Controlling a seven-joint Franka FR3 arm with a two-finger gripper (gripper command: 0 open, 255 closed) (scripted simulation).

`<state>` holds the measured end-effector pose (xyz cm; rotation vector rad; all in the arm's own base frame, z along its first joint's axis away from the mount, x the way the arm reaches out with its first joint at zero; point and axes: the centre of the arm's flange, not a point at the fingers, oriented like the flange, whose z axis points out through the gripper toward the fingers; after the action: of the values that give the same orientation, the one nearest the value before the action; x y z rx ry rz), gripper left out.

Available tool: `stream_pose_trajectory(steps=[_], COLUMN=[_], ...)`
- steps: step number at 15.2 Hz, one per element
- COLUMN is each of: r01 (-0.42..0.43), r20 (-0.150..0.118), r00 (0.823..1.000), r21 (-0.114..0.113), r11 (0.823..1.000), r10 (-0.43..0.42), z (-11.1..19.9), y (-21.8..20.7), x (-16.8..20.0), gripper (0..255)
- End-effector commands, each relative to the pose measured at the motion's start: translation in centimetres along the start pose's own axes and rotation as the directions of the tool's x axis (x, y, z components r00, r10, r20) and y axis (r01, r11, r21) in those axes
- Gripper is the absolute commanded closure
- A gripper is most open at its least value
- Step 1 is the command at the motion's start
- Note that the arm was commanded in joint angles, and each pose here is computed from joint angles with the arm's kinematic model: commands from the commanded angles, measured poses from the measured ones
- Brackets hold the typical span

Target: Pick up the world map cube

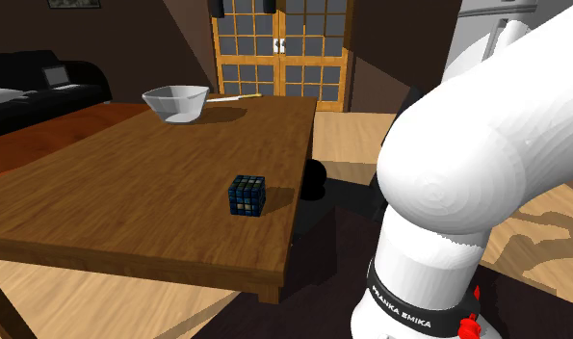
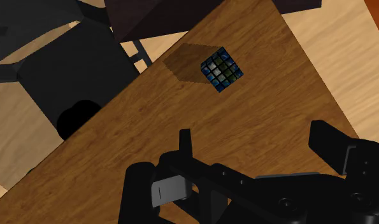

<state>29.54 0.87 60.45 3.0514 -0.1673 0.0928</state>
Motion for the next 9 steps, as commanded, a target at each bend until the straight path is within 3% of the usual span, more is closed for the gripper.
stream_pose_trajectory(steps=[1,9], r01=[0.0,0.063], r20=[0.0,0.011], r00=[1.0,0.998], r21=[0.0,0.024], r11=[1.0,0.998], r10=[0.0,-0.064], z=[0.0,10.5], y=[0.0,-0.7], x=[0.0,1.2], gripper=[0,0])
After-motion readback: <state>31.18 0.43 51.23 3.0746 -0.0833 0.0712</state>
